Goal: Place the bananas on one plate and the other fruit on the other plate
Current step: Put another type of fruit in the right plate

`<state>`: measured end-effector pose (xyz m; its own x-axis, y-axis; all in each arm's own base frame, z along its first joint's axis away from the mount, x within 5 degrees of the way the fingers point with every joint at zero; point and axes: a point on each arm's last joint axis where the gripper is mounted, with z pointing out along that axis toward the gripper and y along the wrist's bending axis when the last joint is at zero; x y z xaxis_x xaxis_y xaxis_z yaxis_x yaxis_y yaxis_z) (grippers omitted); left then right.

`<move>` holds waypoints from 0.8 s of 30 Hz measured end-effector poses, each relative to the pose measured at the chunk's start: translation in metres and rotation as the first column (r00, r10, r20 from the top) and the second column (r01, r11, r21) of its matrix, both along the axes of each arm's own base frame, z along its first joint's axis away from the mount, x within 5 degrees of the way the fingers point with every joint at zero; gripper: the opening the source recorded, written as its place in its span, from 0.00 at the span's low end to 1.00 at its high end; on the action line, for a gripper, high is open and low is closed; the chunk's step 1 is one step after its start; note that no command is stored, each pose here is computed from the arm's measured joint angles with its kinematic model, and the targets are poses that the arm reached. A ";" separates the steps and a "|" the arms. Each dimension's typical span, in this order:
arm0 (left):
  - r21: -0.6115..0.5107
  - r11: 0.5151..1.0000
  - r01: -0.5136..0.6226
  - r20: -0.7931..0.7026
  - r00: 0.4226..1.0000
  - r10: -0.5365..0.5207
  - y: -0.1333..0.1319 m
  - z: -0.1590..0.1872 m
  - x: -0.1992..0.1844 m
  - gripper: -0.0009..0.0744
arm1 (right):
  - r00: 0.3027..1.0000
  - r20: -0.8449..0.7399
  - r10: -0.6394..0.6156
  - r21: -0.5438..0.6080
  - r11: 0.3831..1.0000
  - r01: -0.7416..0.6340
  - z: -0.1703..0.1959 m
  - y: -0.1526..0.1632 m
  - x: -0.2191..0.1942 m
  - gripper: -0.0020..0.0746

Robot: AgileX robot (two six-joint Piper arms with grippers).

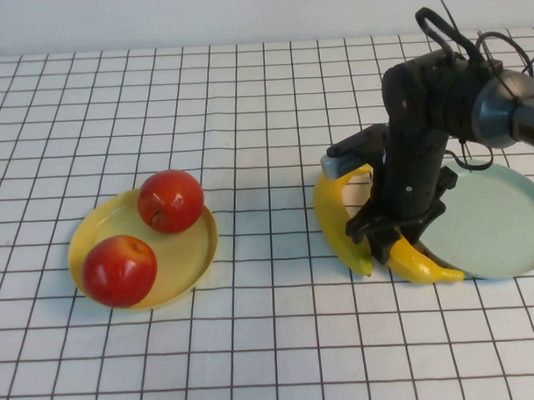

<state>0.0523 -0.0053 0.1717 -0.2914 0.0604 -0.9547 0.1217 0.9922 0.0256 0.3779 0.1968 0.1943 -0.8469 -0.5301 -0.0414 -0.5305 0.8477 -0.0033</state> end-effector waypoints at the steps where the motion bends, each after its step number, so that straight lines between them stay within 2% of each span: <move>1: 0.000 1.000 0.000 0.000 1.000 0.000 0.000 0.000 0.000 0.01 | 1.000 -0.008 0.000 -0.004 1.000 0.000 -0.004 0.000 0.001 0.50; 3: 0.002 1.000 0.000 0.000 1.000 0.000 0.000 0.000 0.000 0.01 | 1.000 -0.012 -0.002 0.001 1.000 0.002 -0.005 0.001 0.001 0.44; 11: 0.002 1.000 0.000 0.000 1.000 0.000 0.000 0.000 0.000 0.01 | 1.000 0.007 -0.003 0.013 1.000 0.003 0.000 0.002 0.002 0.44; 16: 0.002 1.000 0.000 0.000 1.000 0.000 0.000 0.000 0.000 0.01 | 0.992 0.129 -0.008 0.066 0.998 -0.001 0.052 -0.005 -0.003 0.44; 20: 0.002 1.000 0.000 0.000 1.000 0.000 0.000 0.000 0.000 0.01 | 0.980 0.184 -0.076 0.086 0.994 0.061 0.081 -0.037 -0.004 0.44; 24: 0.002 1.000 0.000 0.000 1.000 0.000 0.000 0.000 0.000 0.01 | 0.969 0.133 -0.207 0.053 0.978 0.201 0.064 -0.094 0.005 0.44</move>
<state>0.0523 -0.0053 0.1717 -0.2912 0.0619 -0.9547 0.1216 0.9922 0.0272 0.3825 0.1023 0.2586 -0.9218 -0.3425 -0.1818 -0.3432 0.9388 -0.0288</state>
